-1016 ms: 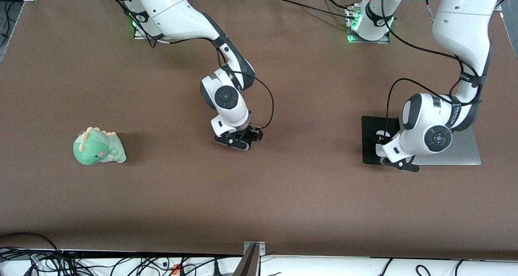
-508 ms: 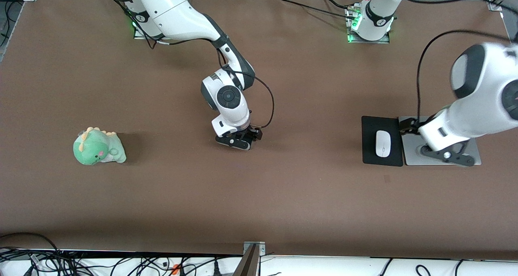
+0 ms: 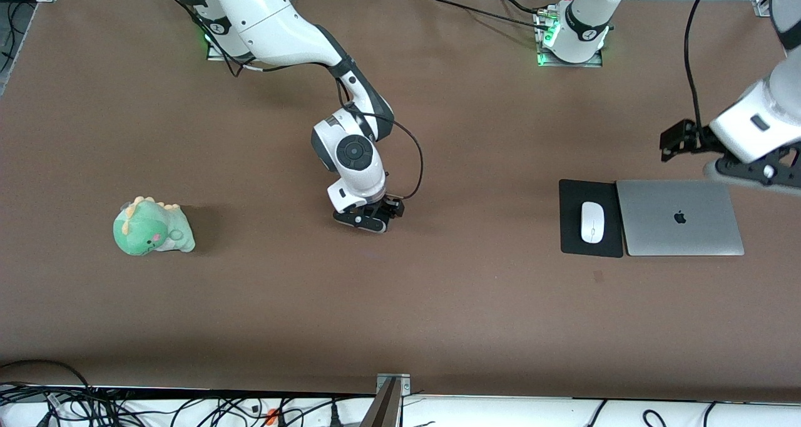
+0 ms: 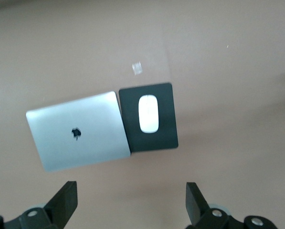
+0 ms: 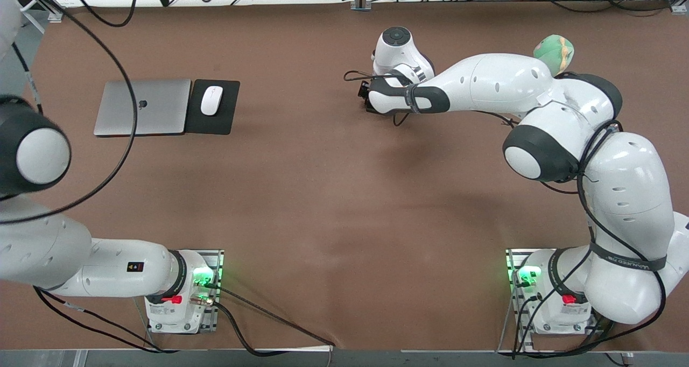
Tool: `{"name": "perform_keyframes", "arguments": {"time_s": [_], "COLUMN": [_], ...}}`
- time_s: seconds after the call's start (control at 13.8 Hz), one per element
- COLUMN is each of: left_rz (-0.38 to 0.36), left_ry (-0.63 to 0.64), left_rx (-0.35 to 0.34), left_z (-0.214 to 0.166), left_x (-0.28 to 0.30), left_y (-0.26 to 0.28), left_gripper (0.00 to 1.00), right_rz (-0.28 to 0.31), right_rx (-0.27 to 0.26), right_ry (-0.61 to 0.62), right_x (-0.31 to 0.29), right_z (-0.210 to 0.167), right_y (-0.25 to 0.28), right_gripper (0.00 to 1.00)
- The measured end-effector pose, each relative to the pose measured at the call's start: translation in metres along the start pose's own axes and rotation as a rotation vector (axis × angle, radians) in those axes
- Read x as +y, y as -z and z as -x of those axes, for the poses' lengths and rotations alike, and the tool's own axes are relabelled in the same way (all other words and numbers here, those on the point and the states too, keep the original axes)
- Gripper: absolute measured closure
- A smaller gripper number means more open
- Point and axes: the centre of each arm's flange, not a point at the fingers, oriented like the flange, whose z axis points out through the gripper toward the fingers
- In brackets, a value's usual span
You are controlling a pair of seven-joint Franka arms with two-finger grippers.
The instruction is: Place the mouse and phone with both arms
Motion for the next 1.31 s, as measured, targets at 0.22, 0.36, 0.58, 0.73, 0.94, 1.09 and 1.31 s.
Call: {"name": "perform_keyframes", "arguments": {"time_s": [0.22, 0.36, 0.58, 0.73, 0.94, 1.09, 1.31], "left_rz": [0.001, 0.006, 0.029, 0.029, 0.028, 0.028, 0.028], "left_ry": [0.021, 0.024, 0.024, 0.021, 0.019, 0.018, 0.018], "left_rx": [-0.006, -0.005, 0.0, 0.006, 0.013, 0.013, 0.012], "left_z": [0.021, 0.02, 0.019, 0.018, 0.017, 0.017, 0.016], "left_x": [0.0, 0.0, 0.002, 0.004, 0.005, 0.005, 0.006], "left_y": [-0.005, -0.008, -0.008, -0.007, -0.004, -0.004, -0.005], "left_gripper": [0.0, 0.0, 0.0, 0.0, 0.0, 0.0, 0.0], "right_rz": [0.0, -0.006, 0.031, 0.069, 0.097, 0.102, 0.129], "right_rx": [0.003, 0.01, 0.0, -0.036, -0.107, -0.139, -0.16], "right_ry": [0.001, 0.012, 0.092, 0.176, 0.297, 0.331, 0.355], "right_x": [0.0, -0.001, 0.018, 0.05, 0.127, 0.177, 0.24], "right_z": [-0.001, -0.003, -0.028, -0.067, -0.137, -0.165, -0.181], "right_y": [0.003, 0.007, 0.01, 0.03, 0.073, 0.085, 0.072], "right_gripper": [0.18, 0.19, 0.19, 0.19, 0.19, 0.19, 0.19]}}
